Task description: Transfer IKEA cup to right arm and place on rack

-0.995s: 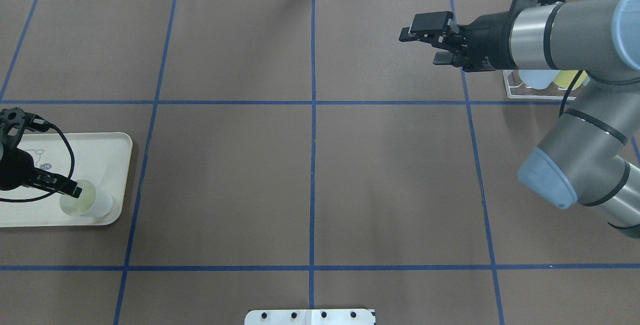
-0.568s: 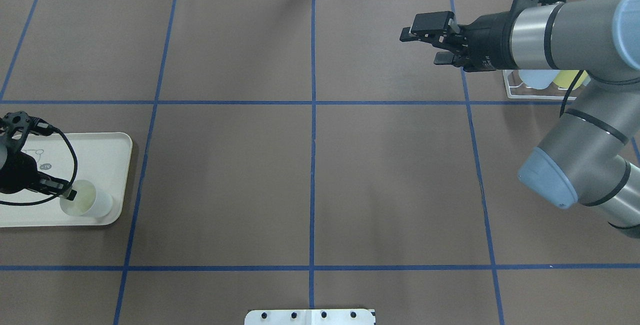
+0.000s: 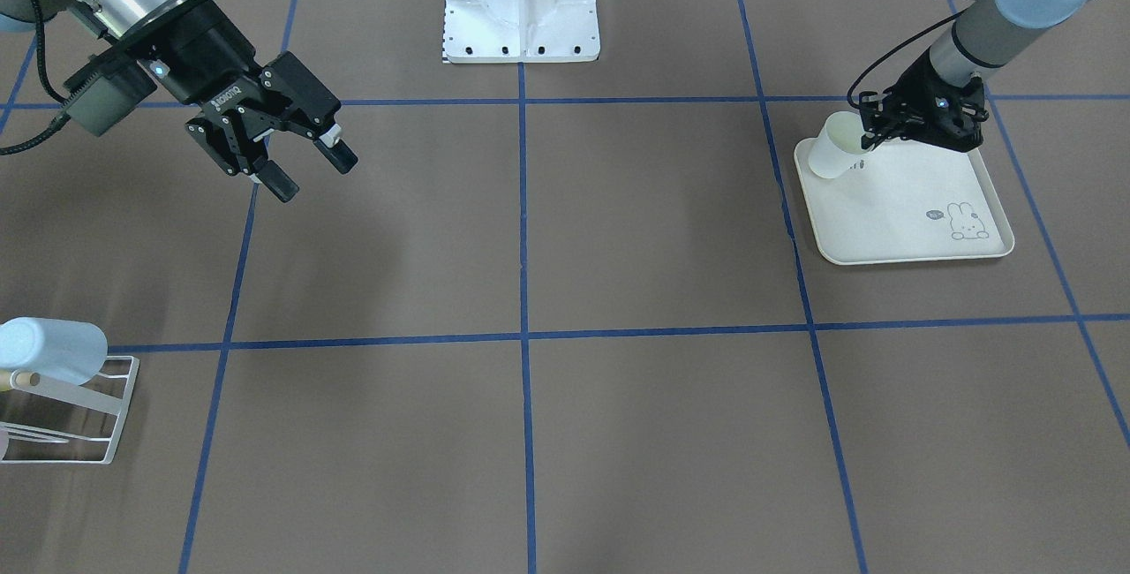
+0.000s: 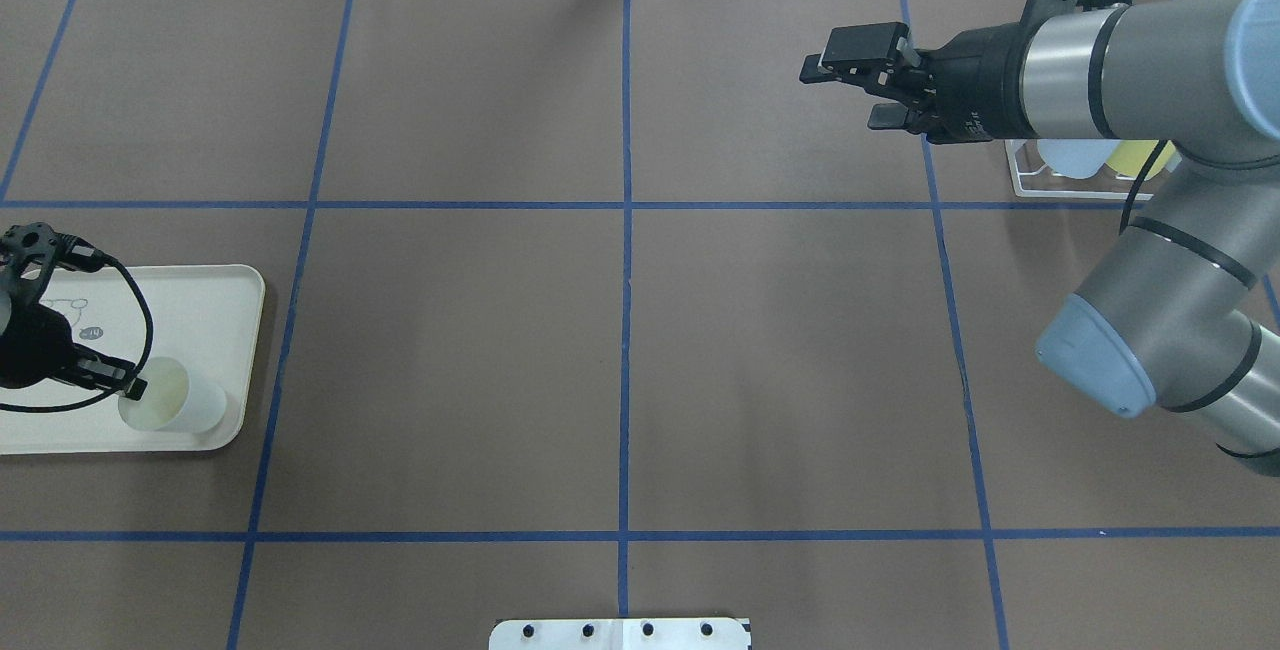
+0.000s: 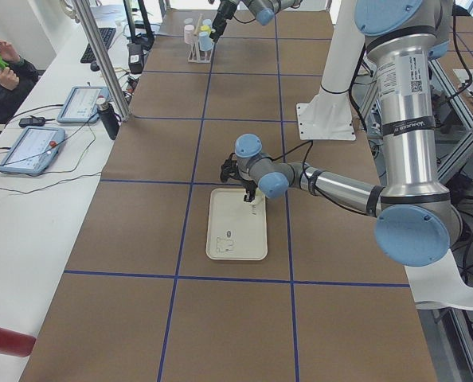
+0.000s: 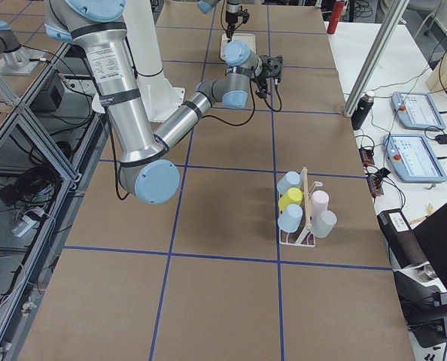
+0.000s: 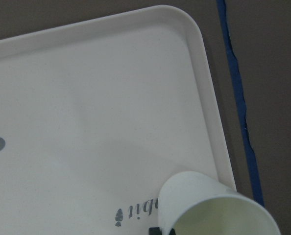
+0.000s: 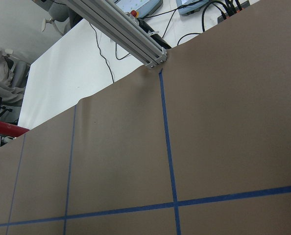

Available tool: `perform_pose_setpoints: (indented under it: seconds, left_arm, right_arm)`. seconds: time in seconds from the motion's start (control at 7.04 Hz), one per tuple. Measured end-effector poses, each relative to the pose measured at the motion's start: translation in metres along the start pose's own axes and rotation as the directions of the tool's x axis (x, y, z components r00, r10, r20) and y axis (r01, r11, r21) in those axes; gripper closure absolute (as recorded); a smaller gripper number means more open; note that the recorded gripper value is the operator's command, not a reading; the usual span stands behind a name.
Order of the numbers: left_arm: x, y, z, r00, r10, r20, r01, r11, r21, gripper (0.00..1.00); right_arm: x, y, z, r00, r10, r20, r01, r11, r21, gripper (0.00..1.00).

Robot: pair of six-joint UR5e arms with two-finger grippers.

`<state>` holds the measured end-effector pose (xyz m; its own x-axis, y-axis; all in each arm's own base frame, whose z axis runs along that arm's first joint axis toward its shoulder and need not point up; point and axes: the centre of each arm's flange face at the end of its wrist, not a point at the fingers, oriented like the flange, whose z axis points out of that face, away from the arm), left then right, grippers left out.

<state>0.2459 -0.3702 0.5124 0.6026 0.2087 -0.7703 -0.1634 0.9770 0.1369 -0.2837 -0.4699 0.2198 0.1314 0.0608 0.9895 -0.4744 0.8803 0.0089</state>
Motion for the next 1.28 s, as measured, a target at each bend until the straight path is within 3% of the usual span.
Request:
perform_pose_setpoints:
  seconds: [0.28,0.57,0.71,0.99,1.28]
  left_arm:
    - [-0.029,-0.023,-0.043,0.995,-0.101,0.024,0.098,0.991,0.088,1.0]
    - [-0.052,-0.052,-0.105,0.982,-0.189,0.007,0.182,0.957,0.227,1.0]
    - [-0.045,-0.07,-0.128,0.968,-0.248,-0.033,0.247,0.927,0.282,1.0]
    - [-0.002,-0.111,-0.166,0.892,-0.414,-0.184,0.453,0.824,0.341,1.0]
    - [0.036,-0.13,-0.183,0.791,-0.499,-0.354,0.606,0.719,0.341,1.0]
  right_arm:
    - [-0.004,0.001,-0.001,1.0,-0.003,0.007,0.003,1.0,-0.002,0.0]
    - [-0.014,0.009,0.002,1.0,-0.004,0.03,0.005,1.0,-0.015,0.0]
    - [-0.02,0.016,0.006,0.998,0.014,0.057,-0.013,1.0,-0.027,0.0]
    - [-0.03,0.029,0.02,0.988,0.076,0.131,-0.07,0.996,-0.049,0.0]
    - [-0.037,0.043,0.033,0.978,0.117,0.17,-0.114,0.993,-0.03,0.0]
